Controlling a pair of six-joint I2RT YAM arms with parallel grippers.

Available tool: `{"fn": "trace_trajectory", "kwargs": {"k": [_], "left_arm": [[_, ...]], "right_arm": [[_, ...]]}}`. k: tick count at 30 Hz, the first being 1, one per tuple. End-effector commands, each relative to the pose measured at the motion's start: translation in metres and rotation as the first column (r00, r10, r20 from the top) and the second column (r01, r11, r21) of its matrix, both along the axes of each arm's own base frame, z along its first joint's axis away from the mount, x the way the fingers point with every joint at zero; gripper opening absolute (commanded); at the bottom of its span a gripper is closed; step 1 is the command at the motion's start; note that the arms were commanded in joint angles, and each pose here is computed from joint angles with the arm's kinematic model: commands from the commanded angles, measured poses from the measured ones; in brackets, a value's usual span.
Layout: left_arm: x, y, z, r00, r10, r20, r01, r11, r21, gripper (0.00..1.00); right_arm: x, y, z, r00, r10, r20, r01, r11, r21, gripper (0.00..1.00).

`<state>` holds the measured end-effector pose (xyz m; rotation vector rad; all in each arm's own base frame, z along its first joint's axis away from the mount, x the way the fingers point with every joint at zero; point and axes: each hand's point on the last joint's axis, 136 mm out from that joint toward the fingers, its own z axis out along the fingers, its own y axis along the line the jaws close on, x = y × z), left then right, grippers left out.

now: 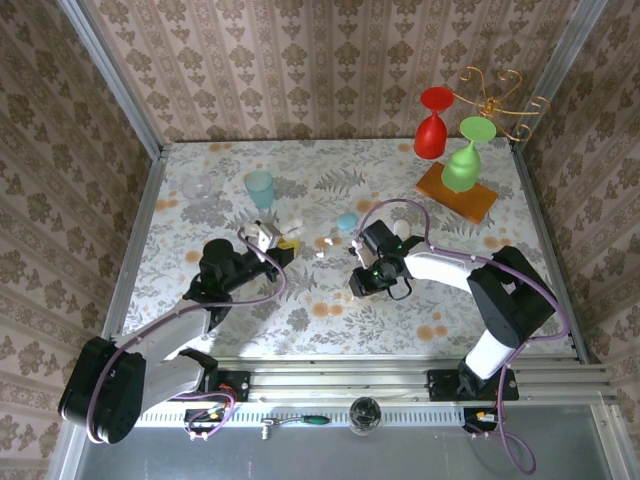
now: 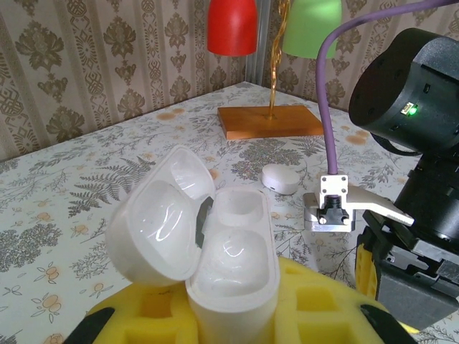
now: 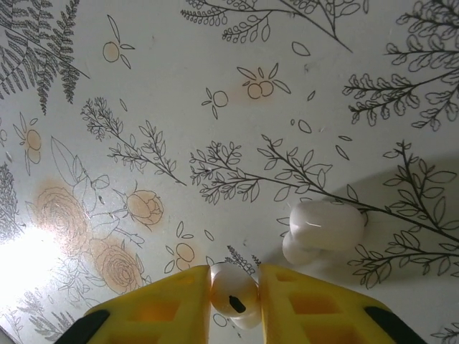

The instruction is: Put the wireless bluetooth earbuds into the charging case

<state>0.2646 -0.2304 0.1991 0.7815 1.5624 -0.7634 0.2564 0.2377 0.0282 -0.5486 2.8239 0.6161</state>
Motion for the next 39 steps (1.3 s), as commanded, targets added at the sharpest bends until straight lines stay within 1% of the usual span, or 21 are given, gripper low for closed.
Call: {"fn": "trace_trajectory", "kwargs": {"k": [1,6,11,15,18,22,24,27,31,36,39], "left_arm": [[0.001,-0.005,0.019,0.998,-0.02,0.059,0.021,1.0,-0.014,0.0],[0.0,-0.004,0.019,0.998,-0.019,0.061,0.019,1.0,-0.014,0.0],[0.0,-0.005,0.019,0.998,-0.02,0.062,0.021,1.0,-0.015,0.0],[0.0,-0.005,0.019,0.998,-0.02,0.063,0.021,1.0,-0.015,0.0],[0.0,-0.004,0.019,0.998,-0.02,0.064,0.021,1.0,-0.017,0.0],[-0.001,-0.006,0.018,0.998,-0.026,0.061,0.027,1.0,-0.011,0.0],[-0.002,-0.009,0.015,0.998,-0.038,0.057,0.038,0.999,0.004,0.0],[-0.006,-0.015,0.012,0.997,-0.067,0.049,0.066,0.998,0.019,0.0],[-0.014,-0.028,0.01,0.989,-0.144,0.039,0.143,0.989,0.024,0.0],[-0.025,-0.044,0.007,0.972,-0.235,0.01,0.235,0.972,0.023,0.0],[-0.032,-0.052,0.006,0.956,-0.293,-0.007,0.293,0.956,0.012,0.0]], "right_arm": [[-0.006,0.001,-0.012,0.999,-0.018,-0.045,0.019,1.0,0.003,0.29],[-0.012,-0.001,-0.017,0.997,-0.025,-0.077,0.025,1.0,0.0,0.33],[-0.014,-0.003,-0.018,0.996,-0.033,-0.08,0.034,0.999,0.0,0.34],[-0.015,-0.004,-0.022,0.995,-0.032,-0.091,0.032,0.999,-0.008,0.31],[-0.016,-0.006,-0.025,0.995,-0.032,-0.096,0.031,0.999,-0.017,0.26],[-0.012,-0.005,-0.014,0.998,-0.023,-0.051,0.023,1.0,-0.003,0.24],[-0.005,-0.006,-0.003,1.0,-0.031,0.006,0.031,1.0,0.006,0.23],[0.008,-0.011,0.021,0.99,-0.049,0.133,0.047,0.999,0.017,0.23],[0.026,-0.019,0.06,0.948,-0.074,0.31,0.068,0.997,0.03,0.22],[0.036,-0.022,0.143,0.82,-0.108,0.563,0.035,0.99,0.139,0.22],[0.035,-0.02,0.191,0.704,-0.09,0.705,-0.031,0.987,0.157,0.21]]}}
